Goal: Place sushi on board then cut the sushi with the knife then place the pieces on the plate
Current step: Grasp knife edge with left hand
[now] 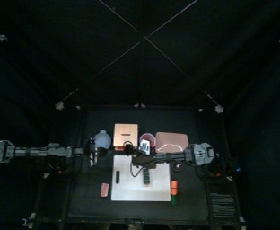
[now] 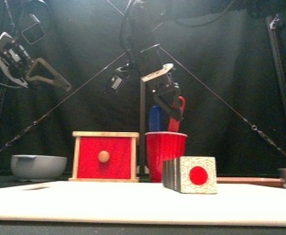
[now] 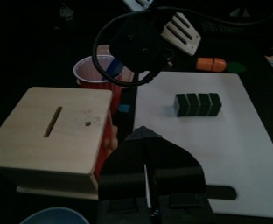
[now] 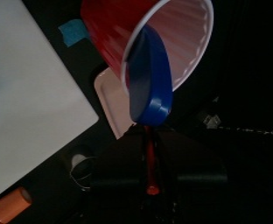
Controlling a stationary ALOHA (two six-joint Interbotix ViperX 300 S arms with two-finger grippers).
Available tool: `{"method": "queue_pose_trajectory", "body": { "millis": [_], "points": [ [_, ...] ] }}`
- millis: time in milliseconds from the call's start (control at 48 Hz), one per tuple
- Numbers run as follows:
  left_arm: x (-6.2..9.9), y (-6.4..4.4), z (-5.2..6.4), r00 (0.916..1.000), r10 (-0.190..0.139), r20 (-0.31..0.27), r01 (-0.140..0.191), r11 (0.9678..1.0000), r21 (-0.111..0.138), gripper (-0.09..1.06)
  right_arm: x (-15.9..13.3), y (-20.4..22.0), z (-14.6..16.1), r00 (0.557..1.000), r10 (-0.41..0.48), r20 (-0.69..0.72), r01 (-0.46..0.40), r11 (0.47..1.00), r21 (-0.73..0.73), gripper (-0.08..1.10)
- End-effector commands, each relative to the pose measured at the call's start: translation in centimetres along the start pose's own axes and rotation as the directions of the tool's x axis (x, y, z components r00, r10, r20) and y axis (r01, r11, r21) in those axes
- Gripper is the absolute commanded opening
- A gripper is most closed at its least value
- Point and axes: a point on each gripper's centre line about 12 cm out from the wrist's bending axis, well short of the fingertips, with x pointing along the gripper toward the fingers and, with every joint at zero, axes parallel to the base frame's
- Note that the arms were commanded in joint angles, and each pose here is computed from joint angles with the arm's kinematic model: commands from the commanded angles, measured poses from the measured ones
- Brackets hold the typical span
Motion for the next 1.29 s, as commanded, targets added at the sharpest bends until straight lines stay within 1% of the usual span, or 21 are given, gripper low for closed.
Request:
{"method": "queue_pose_trajectory", "body": {
  "millis": [21,208,354,500,646,833,1000,1042,1062,1104,1188,1250,1292],
  "points": [
    [0.1,0.1,0.6,0.9999,0.004,0.015,-0.004,1.0000,0.000,-0.01,-1.8,-2.6,-0.6,0.998,0.034,0.051,-0.036,0.998,0.045,0.38],
    [0.1,0.3,0.6,0.9998,0.011,0.015,-0.011,0.9999,-0.003,-0.01,-3.5,-4.1,-1.3,0.992,0.086,0.090,-0.091,0.995,0.046,0.38],
    [0.1,0.4,0.7,0.9997,0.015,0.018,-0.015,0.9999,-0.004,-0.01,-4.9,-5.3,-2.1,0.986,0.102,0.131,-0.111,0.992,0.063,0.38],
    [0.1,0.4,0.9,0.9996,0.016,0.024,-0.016,0.9999,0.000,-0.01,-6.3,-6.9,-3.3,0.977,0.121,0.173,-0.137,0.987,0.080,0.38],
    [0.2,0.4,1.0,0.9996,0.016,0.025,-0.016,0.9999,0.003,-0.01,-8.3,-8.7,-5.2,0.962,0.139,0.234,-0.166,0.981,0.102,0.38],
    [0.2,0.4,1.9,0.9985,0.017,0.051,-0.017,0.9998,0.005,-0.01,-10.6,-11.2,-8.2,0.937,0.152,0.315,-0.201,0.971,0.130,0.38],
    [0.2,0.5,3.3,0.9950,0.017,0.099,-0.018,0.9998,0.011,0.00,-11.8,-12.4,-10.6,0.910,0.128,0.393,-0.197,0.970,0.140,0.38],
    [0.2,0.6,3.8,0.9929,0.021,0.117,-0.022,0.9997,0.006,0.01,-12.1,-12.5,-11.1,0.901,0.120,0.417,-0.194,0.971,0.140,0.38],
    [0.2,0.6,3.9,0.9920,0.021,0.124,-0.022,0.9997,0.007,0.02,-12.2,-12.5,-11.3,0.894,0.115,0.434,-0.192,0.972,0.138,0.38],
    [0.2,0.6,4.2,0.9902,0.022,0.138,-0.023,0.9997,0.006,0.04,-12.5,-12.5,-11.7,0.870,0.109,0.480,-0.197,0.971,0.136,0.38],
    [0.2,0.6,4.6,0.9870,0.022,0.159,-0.023,0.9997,0.006,0.10,-13.0,-12.4,-12.1,0.814,0.121,0.568,-0.233,0.964,0.130,0.38],
    [0.1,0.6,5.1,0.9839,0.023,0.177,-0.023,0.9997,0.001,0.17,-13.1,-12.1,-12.3,0.771,0.139,0.621,-0.273,0.954,0.126,0.38],
    [0.1,0.5,5.3,0.9831,0.018,0.182,-0.019,0.9998,0.004,0.21,-13.1,-11.8,-12.6,0.742,0.153,0.653,-0.301,0.946,0.121,0.38]
  ]
}}
